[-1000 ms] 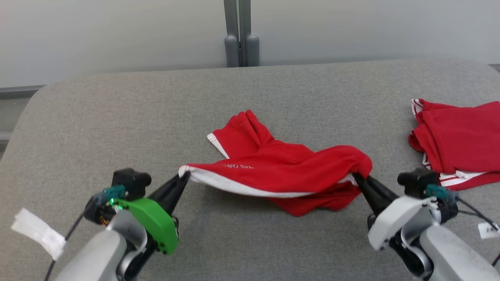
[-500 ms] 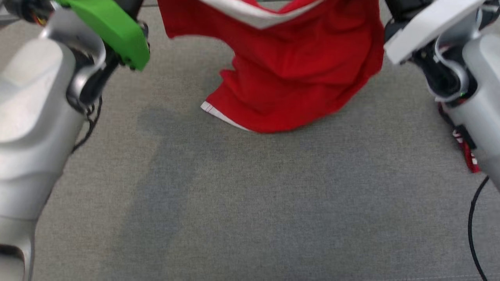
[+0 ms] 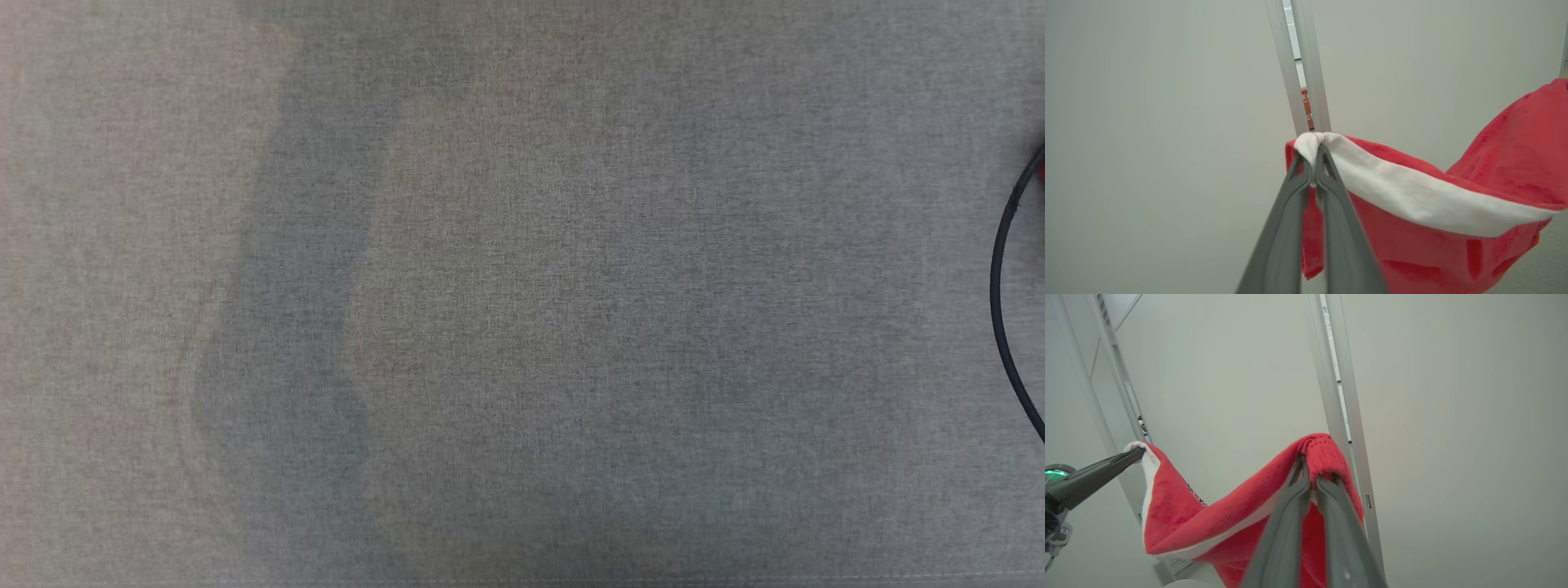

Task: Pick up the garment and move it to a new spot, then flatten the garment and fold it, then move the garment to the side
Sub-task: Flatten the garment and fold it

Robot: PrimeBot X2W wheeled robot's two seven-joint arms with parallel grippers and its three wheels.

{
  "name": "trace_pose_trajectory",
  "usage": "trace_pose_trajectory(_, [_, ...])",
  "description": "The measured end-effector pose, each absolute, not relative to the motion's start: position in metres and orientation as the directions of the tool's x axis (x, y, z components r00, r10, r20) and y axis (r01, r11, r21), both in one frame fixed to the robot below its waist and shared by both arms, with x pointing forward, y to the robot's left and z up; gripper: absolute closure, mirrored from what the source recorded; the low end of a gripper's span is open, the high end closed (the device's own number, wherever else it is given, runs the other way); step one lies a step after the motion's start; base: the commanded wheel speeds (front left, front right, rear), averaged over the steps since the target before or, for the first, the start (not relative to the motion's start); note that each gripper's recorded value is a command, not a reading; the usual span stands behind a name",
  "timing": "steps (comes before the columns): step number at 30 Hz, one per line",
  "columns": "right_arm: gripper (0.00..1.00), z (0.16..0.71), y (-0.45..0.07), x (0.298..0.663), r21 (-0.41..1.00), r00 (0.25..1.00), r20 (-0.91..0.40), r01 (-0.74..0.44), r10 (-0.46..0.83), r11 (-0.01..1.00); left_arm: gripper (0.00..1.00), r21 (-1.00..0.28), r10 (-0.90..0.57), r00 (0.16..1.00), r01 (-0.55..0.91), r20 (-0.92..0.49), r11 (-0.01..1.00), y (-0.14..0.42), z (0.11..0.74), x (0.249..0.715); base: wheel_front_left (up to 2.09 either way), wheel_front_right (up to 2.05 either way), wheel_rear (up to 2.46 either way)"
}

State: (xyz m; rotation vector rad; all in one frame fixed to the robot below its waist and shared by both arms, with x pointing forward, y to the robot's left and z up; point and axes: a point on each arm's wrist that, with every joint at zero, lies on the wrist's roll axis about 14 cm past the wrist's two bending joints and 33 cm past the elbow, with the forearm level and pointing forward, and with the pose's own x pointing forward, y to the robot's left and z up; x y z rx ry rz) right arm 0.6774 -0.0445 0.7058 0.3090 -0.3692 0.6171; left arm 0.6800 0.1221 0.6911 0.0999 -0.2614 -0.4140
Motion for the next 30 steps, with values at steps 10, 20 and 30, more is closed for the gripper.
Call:
trace_pose_trajectory(10, [1.00, 0.610, -0.030, 0.667, 0.131, 0.766, 0.190, -0.640, 0.614, 0.757, 1.00, 0.192, -0.429, 0.903, 0.419, 0.011, 0.887, 0.125, 0.608, 0.669, 0.00, 0.00, 0.00])
trace_pose_trajectory(20, [1.00, 0.506, -0.053, 0.570, 0.153, 0.696, -0.213, -0.670, 0.686, 0.727, 1.00, 0.141, -0.366, 0.853, 0.441, -0.371, 0.886, 0.173, 0.521, 0.576, 0.00, 0.00, 0.00])
trace_pose_trajectory(30, [1.00, 0.495, -0.061, 0.459, 0.191, 0.573, -0.376, -0.721, 0.728, 0.666, 1.00, -0.023, -0.412, 0.748, 0.470, -0.521, 0.883, 0.180, 0.493, 0.462, 0.00, 0.00, 0.00])
